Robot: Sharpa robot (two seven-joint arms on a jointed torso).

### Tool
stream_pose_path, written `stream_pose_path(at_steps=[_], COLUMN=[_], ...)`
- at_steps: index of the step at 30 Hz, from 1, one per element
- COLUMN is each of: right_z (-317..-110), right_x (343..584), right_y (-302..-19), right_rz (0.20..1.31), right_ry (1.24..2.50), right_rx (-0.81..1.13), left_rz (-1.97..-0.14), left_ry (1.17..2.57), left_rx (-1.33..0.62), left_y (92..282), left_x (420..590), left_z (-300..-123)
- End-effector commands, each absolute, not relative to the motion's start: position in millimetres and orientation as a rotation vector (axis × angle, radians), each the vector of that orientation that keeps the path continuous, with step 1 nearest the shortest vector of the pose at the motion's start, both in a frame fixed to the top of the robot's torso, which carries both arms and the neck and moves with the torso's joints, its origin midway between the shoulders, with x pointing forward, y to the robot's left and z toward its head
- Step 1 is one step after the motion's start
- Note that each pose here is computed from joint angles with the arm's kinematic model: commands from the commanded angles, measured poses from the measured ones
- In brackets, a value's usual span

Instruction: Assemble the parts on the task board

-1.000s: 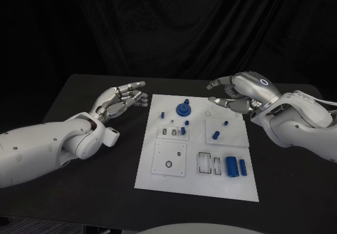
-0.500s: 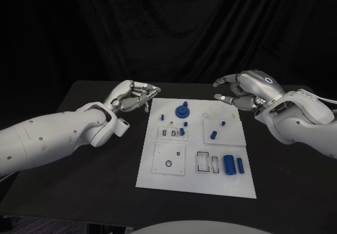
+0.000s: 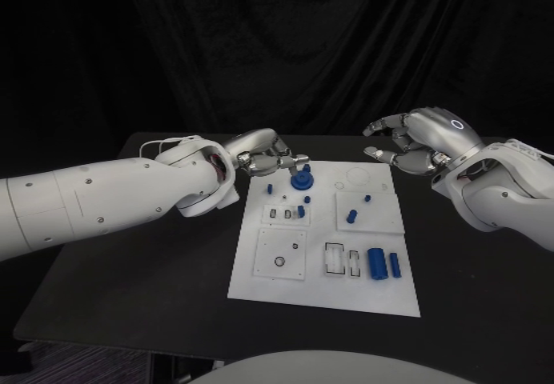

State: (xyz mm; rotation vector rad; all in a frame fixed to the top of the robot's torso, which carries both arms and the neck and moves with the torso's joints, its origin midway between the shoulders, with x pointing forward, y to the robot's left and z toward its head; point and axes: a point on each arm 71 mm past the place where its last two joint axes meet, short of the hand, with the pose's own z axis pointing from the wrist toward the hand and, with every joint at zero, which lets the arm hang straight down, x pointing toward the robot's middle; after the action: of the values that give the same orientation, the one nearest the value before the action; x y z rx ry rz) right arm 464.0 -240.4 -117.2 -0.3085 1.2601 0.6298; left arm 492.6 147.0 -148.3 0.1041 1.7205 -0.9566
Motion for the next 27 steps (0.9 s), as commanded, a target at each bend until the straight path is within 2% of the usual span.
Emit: stream_pose_path(at_steps=[1,7,14,27], right_z=[-120,-121,-123,-125], right_x=[466,467,468,468], right_y=[-242,-243,-243,-241], right_rz=[0.611,0.601,0.606,0.619], right_ry=[1.290,1.304,1.297,1.285], right_rx=[-0.294,-0.291,-0.298,-0.305], left_rz=[-0.639,-0.502,-0.377,-0.336], left_ry=[1.973,2.096,2.177,2.195], left_rx=[0.157,0.200,0.229,0.250], left_y=[146.8,132.4,119.7,104.2], left_x=[496.5,497.4,496.5,495.4], left_z=[-163.4,-168.6,-173.4,-175.0])
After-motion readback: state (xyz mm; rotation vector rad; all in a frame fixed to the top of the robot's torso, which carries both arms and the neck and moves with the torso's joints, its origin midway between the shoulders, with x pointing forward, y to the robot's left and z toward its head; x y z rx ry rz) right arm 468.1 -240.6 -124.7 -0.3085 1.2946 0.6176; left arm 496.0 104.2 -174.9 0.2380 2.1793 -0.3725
